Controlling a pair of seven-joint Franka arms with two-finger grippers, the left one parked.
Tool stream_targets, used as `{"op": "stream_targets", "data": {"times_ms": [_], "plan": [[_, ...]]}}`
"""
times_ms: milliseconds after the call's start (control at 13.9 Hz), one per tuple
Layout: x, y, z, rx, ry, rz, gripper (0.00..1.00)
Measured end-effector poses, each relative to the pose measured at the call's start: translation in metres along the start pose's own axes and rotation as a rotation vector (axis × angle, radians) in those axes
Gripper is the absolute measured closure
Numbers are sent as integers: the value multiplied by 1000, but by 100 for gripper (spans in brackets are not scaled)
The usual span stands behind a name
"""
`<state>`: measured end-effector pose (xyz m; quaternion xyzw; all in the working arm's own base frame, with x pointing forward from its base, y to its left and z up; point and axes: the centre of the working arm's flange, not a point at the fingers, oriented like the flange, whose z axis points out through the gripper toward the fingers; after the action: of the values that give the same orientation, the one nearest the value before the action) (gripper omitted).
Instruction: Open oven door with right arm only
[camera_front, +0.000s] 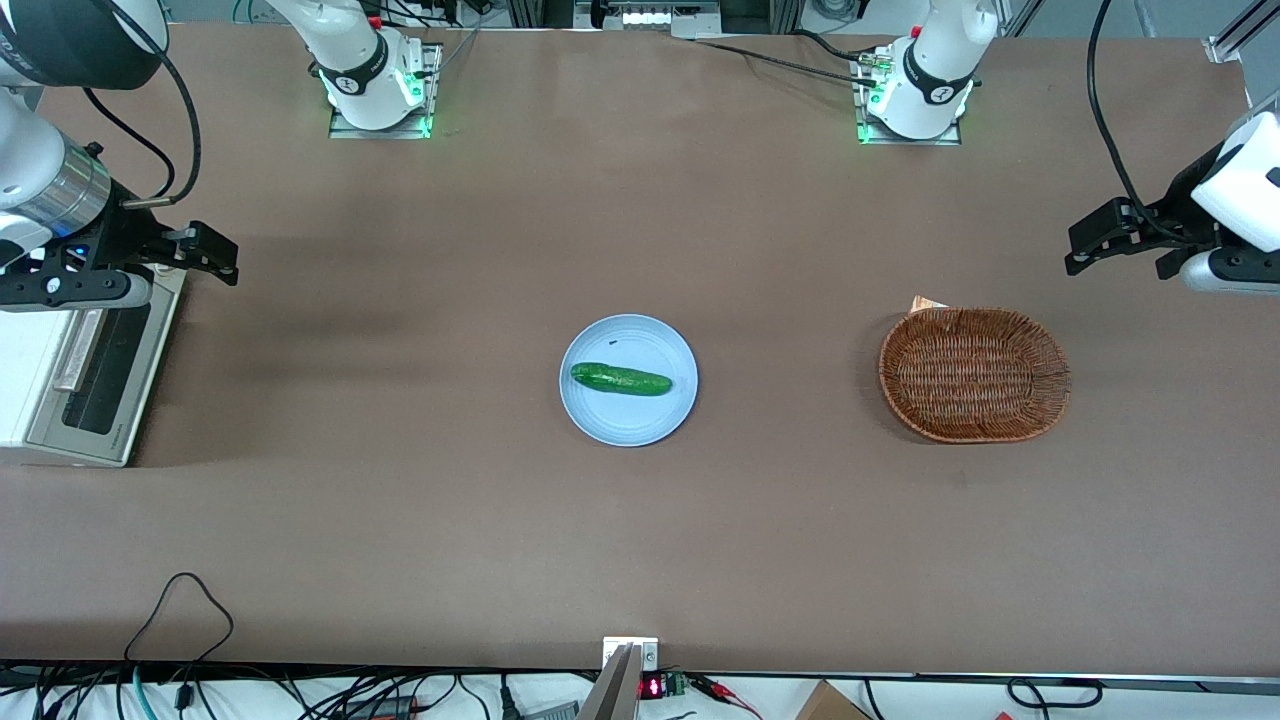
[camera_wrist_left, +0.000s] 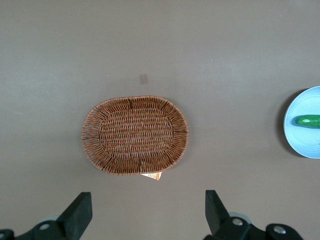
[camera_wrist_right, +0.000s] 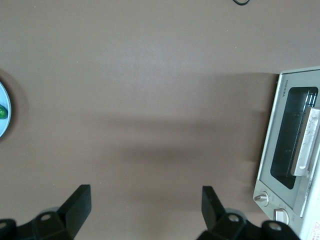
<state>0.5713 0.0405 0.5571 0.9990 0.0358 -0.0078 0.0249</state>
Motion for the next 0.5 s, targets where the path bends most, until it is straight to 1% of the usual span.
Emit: {"op": "stream_targets", "data": {"times_ms": [72,144,503], "plan": [[0,0,0,0,0,0,3],[0,0,0,0,-1,0,7],[0,-1,0,0,-1,-1,10]]}}
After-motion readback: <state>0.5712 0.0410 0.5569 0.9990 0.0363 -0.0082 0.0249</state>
